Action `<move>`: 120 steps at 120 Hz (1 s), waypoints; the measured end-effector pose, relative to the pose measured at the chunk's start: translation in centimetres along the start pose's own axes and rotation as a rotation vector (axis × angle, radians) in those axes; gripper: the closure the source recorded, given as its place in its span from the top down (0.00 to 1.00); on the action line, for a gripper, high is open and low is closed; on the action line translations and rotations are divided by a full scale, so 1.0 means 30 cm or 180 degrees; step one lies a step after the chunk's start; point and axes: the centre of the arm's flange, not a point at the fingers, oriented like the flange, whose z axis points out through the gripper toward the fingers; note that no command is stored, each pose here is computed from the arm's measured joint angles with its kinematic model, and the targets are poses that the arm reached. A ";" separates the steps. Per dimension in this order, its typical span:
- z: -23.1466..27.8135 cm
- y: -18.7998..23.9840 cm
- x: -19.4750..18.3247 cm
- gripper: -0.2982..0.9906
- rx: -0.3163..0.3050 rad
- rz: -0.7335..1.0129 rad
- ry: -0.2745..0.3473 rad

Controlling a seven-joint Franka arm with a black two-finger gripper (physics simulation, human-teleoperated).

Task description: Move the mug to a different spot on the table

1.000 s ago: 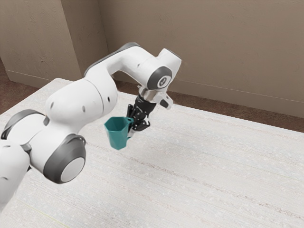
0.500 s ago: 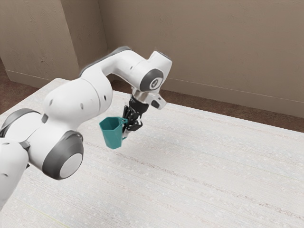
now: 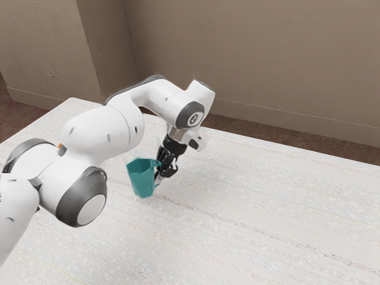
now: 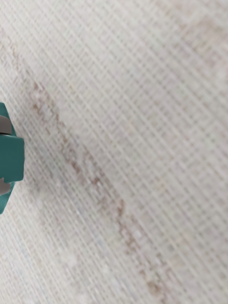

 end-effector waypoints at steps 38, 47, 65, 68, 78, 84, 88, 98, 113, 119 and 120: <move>0.064 -0.013 0.034 0.21 -0.0022 0.0081 -0.0017; 0.070 -0.015 0.038 0.22 -0.0029 0.0093 -0.0007; 0.073 -0.013 0.041 0.41 -0.0063 0.0117 0.0018; 0.073 -0.013 0.041 0.44 -0.0067 0.0121 0.0020; 0.074 -0.012 0.043 0.55 -0.0082 0.0132 0.0033; 0.074 -0.012 0.044 0.59 -0.0090 0.0137 0.0045; 0.073 -0.010 0.047 0.62 -0.0099 0.0145 0.0062; 0.052 -0.006 0.046 0.67 -0.0117 0.0159 0.0157; -0.099 -0.008 -0.024 0.71 -0.0059 0.0137 0.0507; -0.212 -0.011 -0.100 0.72 -0.0018 0.0101 0.0729; -0.229 -0.012 -0.114 0.73 -0.0013 0.0094 0.0764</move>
